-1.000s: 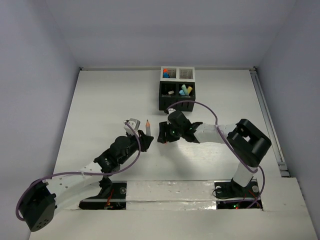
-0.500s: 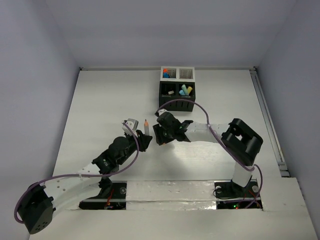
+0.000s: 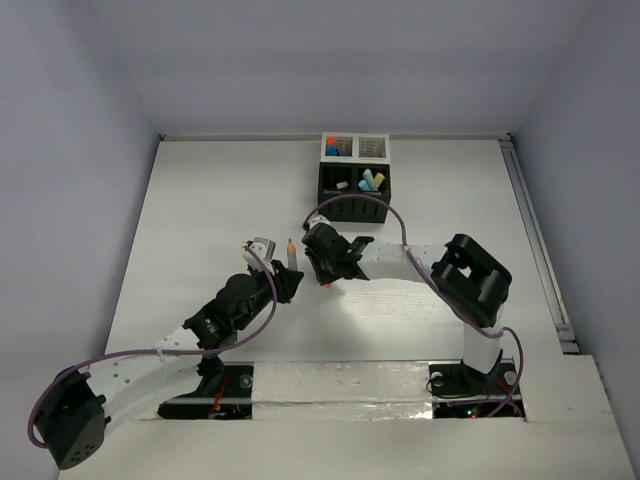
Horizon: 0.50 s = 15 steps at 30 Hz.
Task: Sort the stationery into containers
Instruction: Close the pen cap on the pen.
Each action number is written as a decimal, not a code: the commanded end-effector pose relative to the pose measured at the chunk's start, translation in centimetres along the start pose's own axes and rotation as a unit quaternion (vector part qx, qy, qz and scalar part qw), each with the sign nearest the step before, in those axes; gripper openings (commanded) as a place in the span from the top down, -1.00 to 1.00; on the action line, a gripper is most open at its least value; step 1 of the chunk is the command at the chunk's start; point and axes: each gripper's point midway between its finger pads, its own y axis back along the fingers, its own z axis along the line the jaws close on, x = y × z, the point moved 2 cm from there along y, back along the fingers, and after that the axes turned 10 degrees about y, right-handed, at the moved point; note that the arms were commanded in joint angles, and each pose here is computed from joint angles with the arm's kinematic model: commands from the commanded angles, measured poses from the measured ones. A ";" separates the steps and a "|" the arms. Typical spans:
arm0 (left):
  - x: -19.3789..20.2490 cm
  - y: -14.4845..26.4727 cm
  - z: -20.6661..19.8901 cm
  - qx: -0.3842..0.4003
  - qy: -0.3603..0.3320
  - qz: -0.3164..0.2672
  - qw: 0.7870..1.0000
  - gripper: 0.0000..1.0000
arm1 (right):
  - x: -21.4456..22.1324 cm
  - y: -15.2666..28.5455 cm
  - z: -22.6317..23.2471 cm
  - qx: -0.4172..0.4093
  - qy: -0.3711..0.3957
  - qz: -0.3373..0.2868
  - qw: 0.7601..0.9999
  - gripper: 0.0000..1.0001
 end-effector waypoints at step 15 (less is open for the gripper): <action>0.2 -0.3 -0.8 0.033 -0.003 -0.003 0.999 1.00 | -16.9 16.6 -3.7 0.007 -0.104 -0.353 0.930 1.00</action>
